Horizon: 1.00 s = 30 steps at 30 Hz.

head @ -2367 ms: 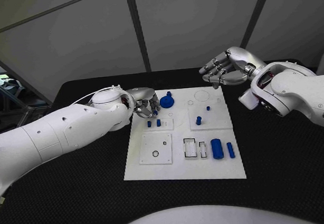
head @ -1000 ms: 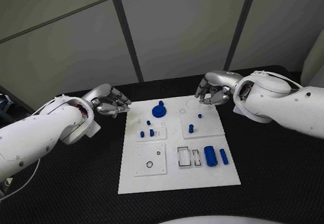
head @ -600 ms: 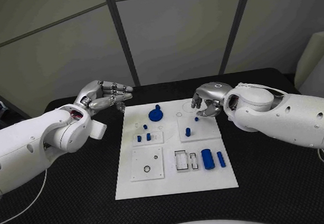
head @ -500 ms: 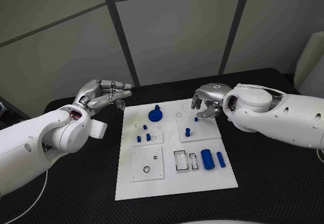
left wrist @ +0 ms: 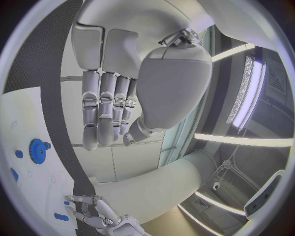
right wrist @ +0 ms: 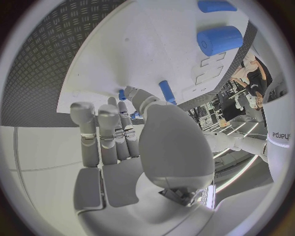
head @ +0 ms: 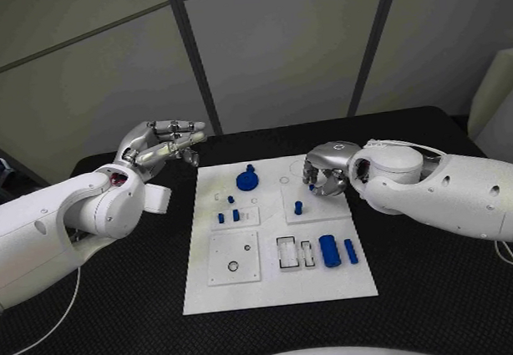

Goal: Assemble the parts on the task board

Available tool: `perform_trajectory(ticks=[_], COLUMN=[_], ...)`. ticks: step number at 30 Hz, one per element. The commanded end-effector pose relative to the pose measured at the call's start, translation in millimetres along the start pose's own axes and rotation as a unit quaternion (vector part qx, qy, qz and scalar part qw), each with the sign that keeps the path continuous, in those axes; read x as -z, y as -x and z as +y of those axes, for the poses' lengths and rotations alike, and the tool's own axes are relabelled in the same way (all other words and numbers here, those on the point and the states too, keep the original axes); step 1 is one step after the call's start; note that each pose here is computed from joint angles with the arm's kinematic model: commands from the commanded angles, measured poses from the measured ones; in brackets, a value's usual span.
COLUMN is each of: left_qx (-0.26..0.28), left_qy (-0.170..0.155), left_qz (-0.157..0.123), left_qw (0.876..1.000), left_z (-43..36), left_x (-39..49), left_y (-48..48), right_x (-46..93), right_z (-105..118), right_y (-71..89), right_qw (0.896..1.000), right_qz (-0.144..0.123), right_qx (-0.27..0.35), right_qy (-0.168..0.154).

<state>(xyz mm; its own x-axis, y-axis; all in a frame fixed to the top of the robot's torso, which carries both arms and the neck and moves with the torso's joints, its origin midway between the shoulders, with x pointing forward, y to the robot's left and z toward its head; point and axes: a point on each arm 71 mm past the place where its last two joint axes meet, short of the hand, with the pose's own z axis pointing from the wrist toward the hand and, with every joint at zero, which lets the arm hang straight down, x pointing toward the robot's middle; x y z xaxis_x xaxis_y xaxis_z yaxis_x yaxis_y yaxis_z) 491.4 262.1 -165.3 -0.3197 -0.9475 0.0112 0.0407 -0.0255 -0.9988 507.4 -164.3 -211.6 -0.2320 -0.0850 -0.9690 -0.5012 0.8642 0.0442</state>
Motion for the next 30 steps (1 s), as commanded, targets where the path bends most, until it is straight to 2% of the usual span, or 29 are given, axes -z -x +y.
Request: perform_trajectory(ticks=[1, 17, 30], left_qx=[0.015, 0.015, 0.015], left_qy=[-0.012, -0.010, 0.000], left_qz=[-0.005, -0.009, -0.007], left_qw=[1.000, 1.000, 1.000], left_z=[-2.5, -1.7, -0.2], left_x=[0.2, -0.7, -0.2], left_y=[0.0, 0.9, 3.4], right_x=[-0.5, -3.1, -0.5], right_z=[0.3, 4.3, 4.6], right_y=[-3.9, -10.5, -6.8], right_qw=[1.000, 1.000, 0.999], right_qz=[0.019, 0.016, -0.013], right_qx=[0.007, 0.008, 0.031], right_qy=[0.000, 0.002, -0.015])
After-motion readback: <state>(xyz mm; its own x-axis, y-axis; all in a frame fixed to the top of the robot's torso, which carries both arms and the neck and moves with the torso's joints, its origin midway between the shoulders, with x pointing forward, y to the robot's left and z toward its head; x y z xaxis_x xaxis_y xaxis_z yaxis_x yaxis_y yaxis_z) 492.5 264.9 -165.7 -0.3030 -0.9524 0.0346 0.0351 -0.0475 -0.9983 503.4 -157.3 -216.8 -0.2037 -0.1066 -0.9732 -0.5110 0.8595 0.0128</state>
